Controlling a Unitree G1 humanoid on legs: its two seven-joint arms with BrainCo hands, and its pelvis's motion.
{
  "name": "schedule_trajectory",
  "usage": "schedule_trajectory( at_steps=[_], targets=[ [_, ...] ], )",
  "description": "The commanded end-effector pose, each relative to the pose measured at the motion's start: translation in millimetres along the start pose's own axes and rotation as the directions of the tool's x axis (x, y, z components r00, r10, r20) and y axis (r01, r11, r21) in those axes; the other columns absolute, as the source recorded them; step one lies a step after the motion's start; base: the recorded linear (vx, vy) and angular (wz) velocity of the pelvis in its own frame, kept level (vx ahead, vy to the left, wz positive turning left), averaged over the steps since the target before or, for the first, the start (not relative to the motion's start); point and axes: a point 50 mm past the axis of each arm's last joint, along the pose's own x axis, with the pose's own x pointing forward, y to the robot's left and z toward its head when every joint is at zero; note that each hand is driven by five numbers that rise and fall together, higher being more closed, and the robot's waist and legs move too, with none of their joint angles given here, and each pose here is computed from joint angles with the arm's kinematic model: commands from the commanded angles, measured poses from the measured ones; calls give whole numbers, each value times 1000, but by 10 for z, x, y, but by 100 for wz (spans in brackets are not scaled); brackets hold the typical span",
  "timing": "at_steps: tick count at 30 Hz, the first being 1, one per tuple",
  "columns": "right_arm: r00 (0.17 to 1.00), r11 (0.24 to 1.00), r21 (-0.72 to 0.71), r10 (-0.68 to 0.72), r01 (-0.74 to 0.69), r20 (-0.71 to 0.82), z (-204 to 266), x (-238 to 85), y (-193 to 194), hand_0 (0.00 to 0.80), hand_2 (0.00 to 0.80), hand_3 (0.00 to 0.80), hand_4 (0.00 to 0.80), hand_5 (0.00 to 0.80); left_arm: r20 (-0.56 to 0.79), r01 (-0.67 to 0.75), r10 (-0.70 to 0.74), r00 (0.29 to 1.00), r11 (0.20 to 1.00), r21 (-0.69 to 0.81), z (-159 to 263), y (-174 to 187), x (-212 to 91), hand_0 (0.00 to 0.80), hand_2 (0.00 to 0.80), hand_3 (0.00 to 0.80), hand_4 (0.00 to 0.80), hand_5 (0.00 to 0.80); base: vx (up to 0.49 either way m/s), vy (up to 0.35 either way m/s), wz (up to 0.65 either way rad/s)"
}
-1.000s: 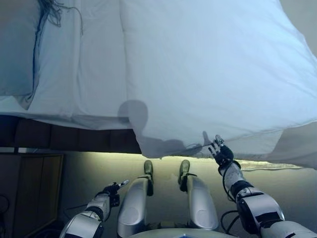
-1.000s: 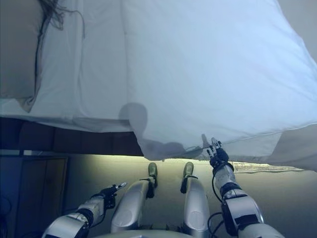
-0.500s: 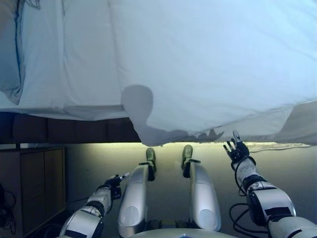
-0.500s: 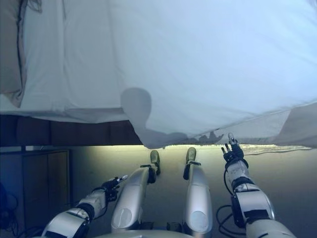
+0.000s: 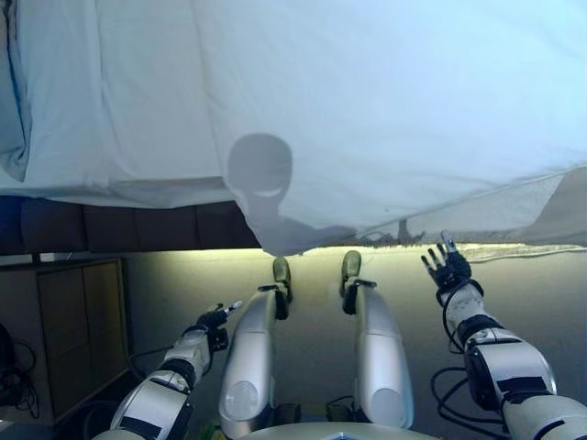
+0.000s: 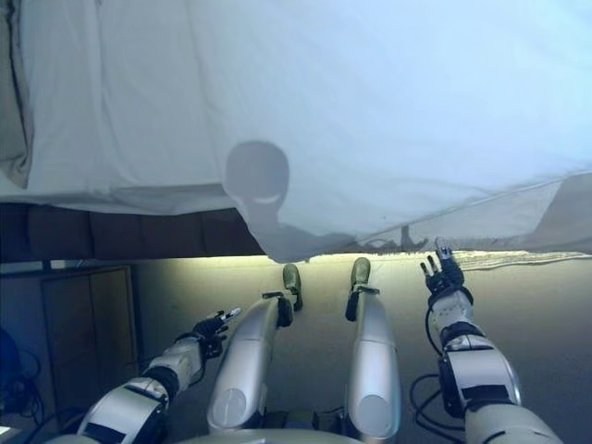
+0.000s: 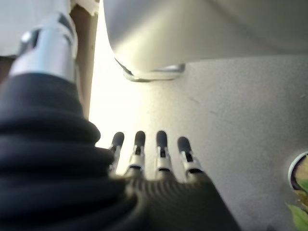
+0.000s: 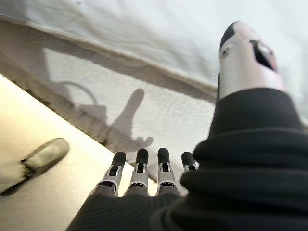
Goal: Make the bed neatly
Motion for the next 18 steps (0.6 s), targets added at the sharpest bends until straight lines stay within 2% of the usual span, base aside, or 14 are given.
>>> schedule_trajectory(
  at_steps=[1, 18],
  targets=[
    [986, 998, -17, 60, -58, 153, 573, 38, 112, 0, 0, 0, 0, 0, -55, -63, 60, 997, 997, -41, -255, 223, -69, 0, 0, 0, 0, 0, -8, -40, 0],
    [900, 957, -153, 284, -246, 329, 1483, 2, 1023, 0, 0, 0, 0, 0, -45, -49, 46, 998, 997, -65, -390, 239, -120, 0, 0, 0, 0, 0, 7, -8, 6]
  ],
)
